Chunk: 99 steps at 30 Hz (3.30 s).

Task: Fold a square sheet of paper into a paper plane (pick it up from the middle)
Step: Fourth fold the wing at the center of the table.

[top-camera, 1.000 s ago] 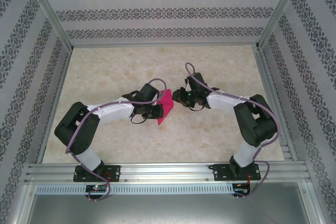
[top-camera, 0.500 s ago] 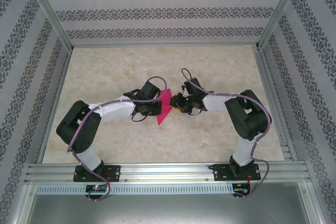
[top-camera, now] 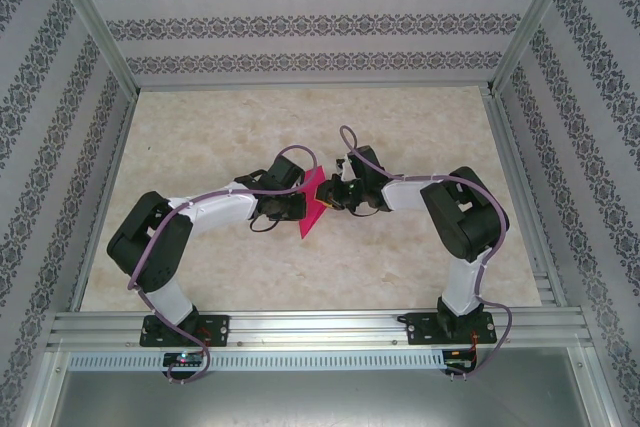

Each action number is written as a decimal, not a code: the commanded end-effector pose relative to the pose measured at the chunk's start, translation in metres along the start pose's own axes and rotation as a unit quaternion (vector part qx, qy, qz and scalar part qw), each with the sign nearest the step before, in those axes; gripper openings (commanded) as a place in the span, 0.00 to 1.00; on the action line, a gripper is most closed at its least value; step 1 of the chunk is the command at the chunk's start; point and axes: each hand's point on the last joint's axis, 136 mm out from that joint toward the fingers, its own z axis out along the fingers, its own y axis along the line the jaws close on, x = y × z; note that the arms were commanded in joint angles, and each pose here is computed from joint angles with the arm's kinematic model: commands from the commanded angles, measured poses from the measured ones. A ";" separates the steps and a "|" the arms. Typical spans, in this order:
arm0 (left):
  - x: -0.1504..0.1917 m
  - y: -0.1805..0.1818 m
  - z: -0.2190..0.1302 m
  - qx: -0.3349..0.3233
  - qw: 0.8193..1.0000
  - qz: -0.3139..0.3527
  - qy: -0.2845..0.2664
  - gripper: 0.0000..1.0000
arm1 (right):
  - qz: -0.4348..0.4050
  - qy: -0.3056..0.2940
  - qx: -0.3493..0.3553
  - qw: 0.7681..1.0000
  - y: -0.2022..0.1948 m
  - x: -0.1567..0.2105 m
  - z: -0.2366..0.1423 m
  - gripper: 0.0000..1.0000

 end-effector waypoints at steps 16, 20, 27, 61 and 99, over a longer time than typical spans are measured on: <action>-0.027 -0.038 -0.064 0.096 0.987 0.087 -0.094 0.64 | 0.050 -0.164 0.093 0.981 0.013 -0.006 -0.078 0.00; -0.032 -0.048 -0.075 0.120 0.976 0.131 -0.123 0.67 | 0.064 -0.186 0.099 0.976 0.025 -0.006 -0.087 0.00; -0.027 -0.066 -0.076 0.165 0.949 0.222 -0.154 0.67 | 0.090 -0.186 0.123 0.971 0.021 -0.006 -0.084 0.01; 0.007 -0.060 0.013 0.112 0.912 0.356 -0.171 0.17 | 0.215 -0.146 0.084 0.962 -0.009 0.001 -0.060 0.35; 0.007 -0.040 0.020 0.245 0.968 0.037 -0.044 0.01 | -0.064 -0.045 0.038 0.996 -0.008 0.007 -0.034 0.46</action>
